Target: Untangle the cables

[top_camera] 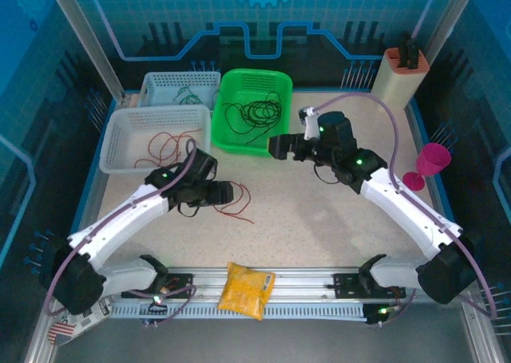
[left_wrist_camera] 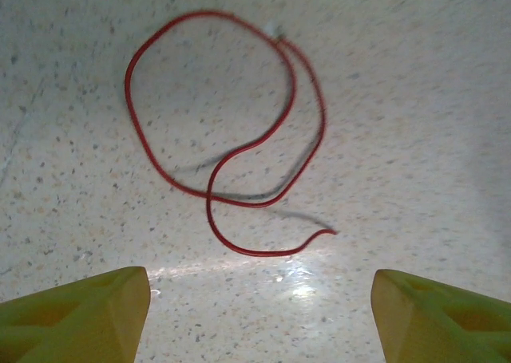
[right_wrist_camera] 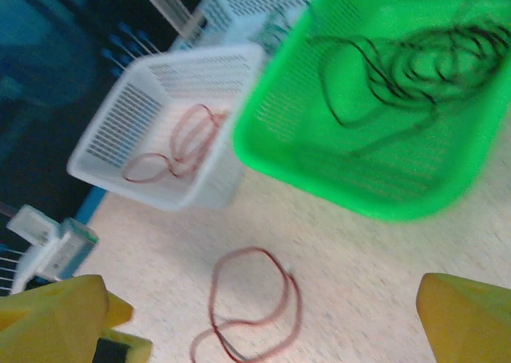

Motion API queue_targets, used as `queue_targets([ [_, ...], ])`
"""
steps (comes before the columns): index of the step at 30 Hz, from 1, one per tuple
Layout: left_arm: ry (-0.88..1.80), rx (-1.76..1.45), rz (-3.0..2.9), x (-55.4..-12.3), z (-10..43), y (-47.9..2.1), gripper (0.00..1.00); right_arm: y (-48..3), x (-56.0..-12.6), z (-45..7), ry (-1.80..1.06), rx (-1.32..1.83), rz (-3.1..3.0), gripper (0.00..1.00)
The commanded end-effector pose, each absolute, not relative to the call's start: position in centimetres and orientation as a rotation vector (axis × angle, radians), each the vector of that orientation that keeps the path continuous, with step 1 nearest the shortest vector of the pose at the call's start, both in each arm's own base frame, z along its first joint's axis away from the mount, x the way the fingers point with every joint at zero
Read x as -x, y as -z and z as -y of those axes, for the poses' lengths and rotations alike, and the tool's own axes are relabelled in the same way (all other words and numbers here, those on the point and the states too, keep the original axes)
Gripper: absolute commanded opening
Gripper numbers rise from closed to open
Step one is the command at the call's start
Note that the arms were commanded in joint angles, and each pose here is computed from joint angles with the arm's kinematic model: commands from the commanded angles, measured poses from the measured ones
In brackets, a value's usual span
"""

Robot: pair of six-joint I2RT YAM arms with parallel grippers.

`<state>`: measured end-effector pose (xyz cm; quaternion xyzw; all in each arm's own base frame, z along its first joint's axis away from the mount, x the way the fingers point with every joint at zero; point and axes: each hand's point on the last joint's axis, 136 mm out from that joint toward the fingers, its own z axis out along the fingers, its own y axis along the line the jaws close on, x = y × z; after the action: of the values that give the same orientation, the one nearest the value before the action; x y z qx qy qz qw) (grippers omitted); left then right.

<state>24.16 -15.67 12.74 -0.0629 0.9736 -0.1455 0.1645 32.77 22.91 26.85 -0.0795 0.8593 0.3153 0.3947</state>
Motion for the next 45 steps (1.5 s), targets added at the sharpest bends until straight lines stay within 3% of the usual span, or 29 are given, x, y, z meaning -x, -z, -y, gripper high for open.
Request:
queue_targets([
  [1,0.343,0.279,-2.837,-24.6,15.6,-10.4,0.75,-25.1,-31.3,-20.6,-0.759,0.195,-2.246,1.0],
  [9,0.353,0.375,-2.957,-24.1,17.2,-5.1,0.7,-26.1,-30.5,-15.9,-0.682,0.114,-2.217,1.0],
  [15,0.472,0.385,-3.012,-23.6,19.8,-3.4,0.5,-25.4,-30.1,-13.3,-0.655,0.059,-2.247,1.0],
  [16,0.479,0.374,-3.017,-23.6,20.1,-3.5,0.42,-25.3,-30.0,-13.0,-0.652,0.05,-2.251,1.0],
  [19,0.51,0.356,-2.944,-24.6,20.3,-5.7,0.03,-25.3,-29.9,-12.1,-0.644,0.027,-2.243,1.0],
  [20,0.514,0.336,-2.892,-25.4,20.2,-7.4,0.0,-25.3,-29.8,-11.9,-0.64,0.022,-2.243,1.0],
  [28,0.554,0.27,-2.428,-31.2,15.8,-26.5,0.0,-25.2,-29.6,-10.9,-0.61,0.005,-2.249,1.0],
  [35,0.339,0.294,-2.09,-35.8,7.8,-36.4,0.0,-25.4,-29.9,-10.2,-0.594,-0.021,-2.226,1.0],
  [40,0.131,0.381,-1.907,-38.6,2.6,-38.4,0.0,-24.6,-30.4,-9.3,-0.536,-0.054,-2.228,1.0],
  [45,0.016,0.463,-1.973,-41.9,-0.9,-33.0,0.0,-22.5,-31.0,-8.0,-0.491,-0.111,-2.249,1.0],
])
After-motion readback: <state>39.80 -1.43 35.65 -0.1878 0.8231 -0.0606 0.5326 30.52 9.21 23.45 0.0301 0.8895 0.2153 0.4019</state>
